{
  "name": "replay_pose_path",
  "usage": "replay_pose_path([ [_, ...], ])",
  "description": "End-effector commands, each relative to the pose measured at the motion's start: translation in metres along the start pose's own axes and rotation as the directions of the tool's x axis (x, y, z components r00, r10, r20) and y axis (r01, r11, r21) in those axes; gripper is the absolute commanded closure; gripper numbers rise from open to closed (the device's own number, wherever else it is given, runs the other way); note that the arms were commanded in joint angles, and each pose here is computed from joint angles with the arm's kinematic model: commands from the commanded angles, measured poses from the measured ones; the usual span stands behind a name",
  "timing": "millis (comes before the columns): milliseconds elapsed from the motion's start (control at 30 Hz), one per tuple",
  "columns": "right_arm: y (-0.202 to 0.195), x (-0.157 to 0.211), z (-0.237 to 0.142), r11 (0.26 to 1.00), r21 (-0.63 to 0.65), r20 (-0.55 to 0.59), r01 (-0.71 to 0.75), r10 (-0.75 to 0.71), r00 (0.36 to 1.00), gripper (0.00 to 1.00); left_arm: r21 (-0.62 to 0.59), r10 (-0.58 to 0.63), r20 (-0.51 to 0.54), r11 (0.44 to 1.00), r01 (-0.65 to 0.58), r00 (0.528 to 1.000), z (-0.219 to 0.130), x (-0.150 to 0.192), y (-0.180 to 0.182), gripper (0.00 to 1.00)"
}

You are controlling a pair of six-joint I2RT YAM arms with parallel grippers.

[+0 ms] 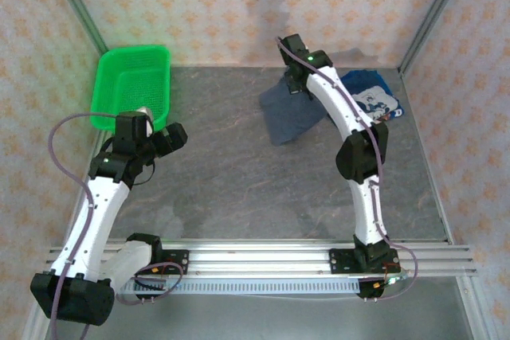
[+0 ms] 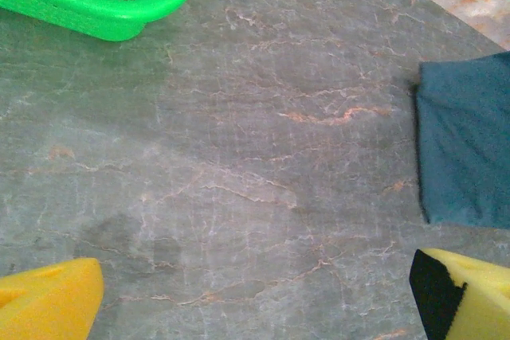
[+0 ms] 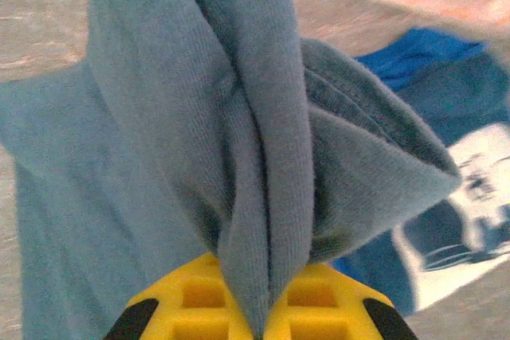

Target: Fold and stack the t-shirts

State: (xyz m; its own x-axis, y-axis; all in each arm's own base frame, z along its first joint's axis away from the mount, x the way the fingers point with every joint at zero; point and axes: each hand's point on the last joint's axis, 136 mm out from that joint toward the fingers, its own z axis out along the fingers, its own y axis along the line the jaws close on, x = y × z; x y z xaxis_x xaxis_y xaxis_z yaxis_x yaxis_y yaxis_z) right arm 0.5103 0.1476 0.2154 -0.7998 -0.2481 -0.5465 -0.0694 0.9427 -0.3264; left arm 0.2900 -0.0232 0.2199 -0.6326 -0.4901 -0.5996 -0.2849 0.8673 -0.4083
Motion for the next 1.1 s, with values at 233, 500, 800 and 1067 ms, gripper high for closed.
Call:
replay_pose_path([
  [233, -0.041, -0.031, -0.017, 0.965, 0.199, 0.094, 0.174, -0.195, 0.976, 1.00, -0.020, 0.002, 0.031, 1.000, -0.002, 1.000, 0.002, -0.005, 0.006, 0.00],
  [500, -0.064, -0.037, -0.026, 0.957, 0.212, 0.139, 0.197, -0.230, 0.963, 1.00, -0.046, 0.010, 0.031, 0.999, -0.008, 0.999, 0.001, 0.002, 0.014, 0.00],
  [800, -0.101, -0.035, -0.020, 0.957, 0.229, 0.148, 0.179, -0.216, 0.965, 1.00, -0.076, 0.024, 0.019, 0.997, -0.022, 1.000, 0.001, 0.008, 0.022, 0.00],
  [1067, -0.133, -0.031, -0.011, 0.965, 0.223, 0.150, 0.139, -0.174, 0.973, 1.00, -0.093, 0.039, 0.015, 0.995, -0.038, 0.999, 0.001, 0.007, 0.024, 0.00],
])
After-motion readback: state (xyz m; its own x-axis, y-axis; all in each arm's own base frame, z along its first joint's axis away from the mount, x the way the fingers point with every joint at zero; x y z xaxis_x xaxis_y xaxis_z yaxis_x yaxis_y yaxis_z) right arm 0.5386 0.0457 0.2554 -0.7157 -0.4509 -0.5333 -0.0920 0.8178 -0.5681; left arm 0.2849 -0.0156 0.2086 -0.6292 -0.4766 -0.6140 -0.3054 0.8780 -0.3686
